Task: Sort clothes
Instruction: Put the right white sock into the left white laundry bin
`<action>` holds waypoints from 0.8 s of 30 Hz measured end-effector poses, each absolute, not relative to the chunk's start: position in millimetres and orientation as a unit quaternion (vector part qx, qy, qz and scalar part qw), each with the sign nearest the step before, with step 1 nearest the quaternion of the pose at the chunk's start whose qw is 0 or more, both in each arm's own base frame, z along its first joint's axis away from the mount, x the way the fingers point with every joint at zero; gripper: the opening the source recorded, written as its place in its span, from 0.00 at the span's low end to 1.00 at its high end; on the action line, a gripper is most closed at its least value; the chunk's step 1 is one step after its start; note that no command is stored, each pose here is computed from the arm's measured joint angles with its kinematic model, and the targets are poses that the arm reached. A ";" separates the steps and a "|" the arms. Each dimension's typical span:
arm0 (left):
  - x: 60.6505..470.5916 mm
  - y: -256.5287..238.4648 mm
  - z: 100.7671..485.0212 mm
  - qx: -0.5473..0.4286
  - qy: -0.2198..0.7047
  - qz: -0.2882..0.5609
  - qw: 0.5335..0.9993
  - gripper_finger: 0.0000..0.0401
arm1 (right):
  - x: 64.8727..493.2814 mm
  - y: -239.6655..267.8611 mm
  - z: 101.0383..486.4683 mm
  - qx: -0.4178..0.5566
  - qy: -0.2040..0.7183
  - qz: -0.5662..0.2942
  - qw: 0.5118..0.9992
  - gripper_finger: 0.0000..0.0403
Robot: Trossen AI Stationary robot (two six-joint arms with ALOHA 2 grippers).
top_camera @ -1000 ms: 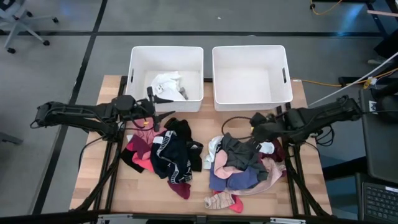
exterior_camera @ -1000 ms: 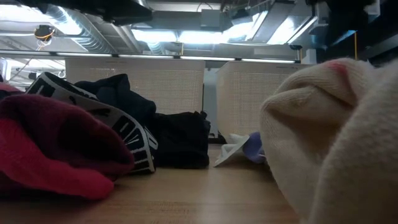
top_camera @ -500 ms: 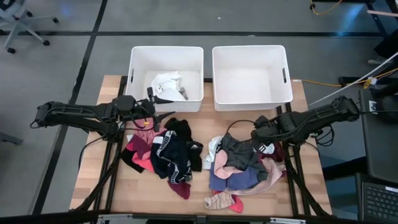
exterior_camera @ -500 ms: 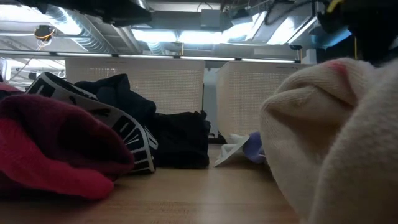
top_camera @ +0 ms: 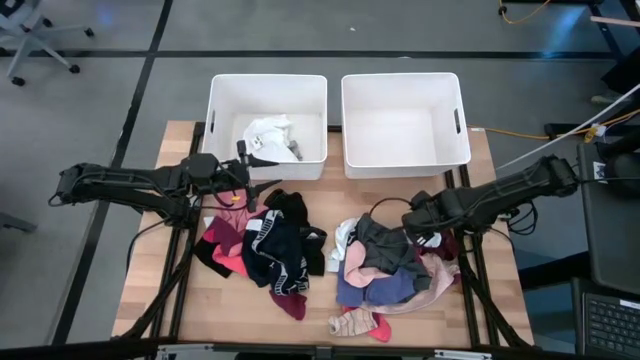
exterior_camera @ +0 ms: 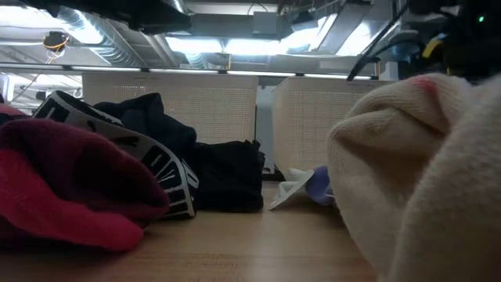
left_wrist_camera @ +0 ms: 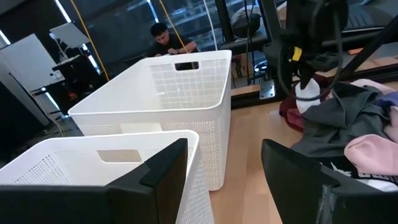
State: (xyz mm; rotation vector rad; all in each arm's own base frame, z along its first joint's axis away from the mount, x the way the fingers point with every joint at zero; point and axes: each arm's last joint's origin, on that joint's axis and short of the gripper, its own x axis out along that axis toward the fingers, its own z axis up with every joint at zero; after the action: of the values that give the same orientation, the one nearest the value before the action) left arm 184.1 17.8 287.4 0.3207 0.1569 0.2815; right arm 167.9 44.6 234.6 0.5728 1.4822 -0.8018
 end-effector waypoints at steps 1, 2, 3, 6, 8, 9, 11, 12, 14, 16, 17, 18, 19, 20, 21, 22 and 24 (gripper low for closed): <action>184.1 17.8 287.4 0.159 0.078 0.139 0.974 0.48 | 167.5 43.2 232.1 0.251 0.648 -0.352 0.627 0.54; 184.1 17.8 287.4 0.159 0.078 0.139 0.974 0.48 | 167.8 42.1 229.8 0.251 0.649 -0.350 0.627 0.53; 184.1 17.8 287.4 0.159 0.078 0.140 0.974 0.48 | 169.7 41.6 227.7 0.254 0.646 -0.342 0.634 0.52; 184.1 17.8 287.4 0.159 0.078 0.139 0.974 0.48 | 174.2 41.6 222.7 0.264 0.647 -0.309 0.645 0.49; 184.1 17.8 287.4 0.159 0.078 0.139 0.974 0.48 | 174.5 42.0 218.5 0.271 0.653 -0.294 0.643 0.47; 184.1 17.8 287.3 0.159 0.078 0.139 0.974 0.48 | 174.6 42.1 216.5 0.271 0.654 -0.290 0.644 0.46; 184.0 17.8 287.1 0.159 0.080 0.139 0.974 0.48 | 172.7 41.7 212.4 0.266 0.659 -0.289 0.642 0.43; 184.0 17.8 286.8 0.159 0.081 0.139 0.974 0.48 | 171.3 41.5 210.4 0.263 0.663 -0.289 0.639 0.42; 184.0 17.8 286.5 0.159 0.082 0.139 0.974 0.48 | 170.2 41.0 208.2 0.256 0.666 -0.288 0.639 0.38; 184.0 17.8 286.6 0.159 0.082 0.139 0.974 0.48 | 170.4 41.8 208.0 0.250 0.670 -0.277 0.642 0.31; 184.0 17.8 286.7 0.159 0.082 0.139 0.974 0.48 | 171.4 42.3 207.9 0.250 0.671 -0.267 0.645 0.28; 184.0 17.8 286.7 0.159 0.082 0.139 0.974 0.48 | 173.0 42.9 207.9 0.252 0.669 -0.257 0.650 0.23; 184.0 17.8 286.7 0.159 0.082 0.139 0.974 0.48 | 174.4 43.3 207.9 0.250 0.667 -0.248 0.656 0.18; 184.0 17.8 286.7 0.159 0.082 0.139 0.974 0.48 | 175.4 43.6 207.9 0.249 0.666 -0.242 0.661 0.13; 184.0 17.8 286.7 0.159 0.082 0.139 0.974 0.48 | 175.9 43.7 207.9 0.245 0.665 -0.236 0.665 0.08; 184.0 17.8 286.7 0.159 0.082 0.139 0.974 0.48 | 176.6 43.9 207.9 0.243 0.664 -0.231 0.668 0.04; 184.0 17.8 286.8 0.159 0.082 0.139 0.974 0.48 | 176.8 43.6 208.1 0.234 0.664 -0.228 0.672 0.03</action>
State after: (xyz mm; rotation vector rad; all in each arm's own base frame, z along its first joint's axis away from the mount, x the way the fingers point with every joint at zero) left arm 184.0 17.8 286.8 0.3216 0.1647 0.2804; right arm 176.8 43.6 208.1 0.5277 1.4963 -0.5135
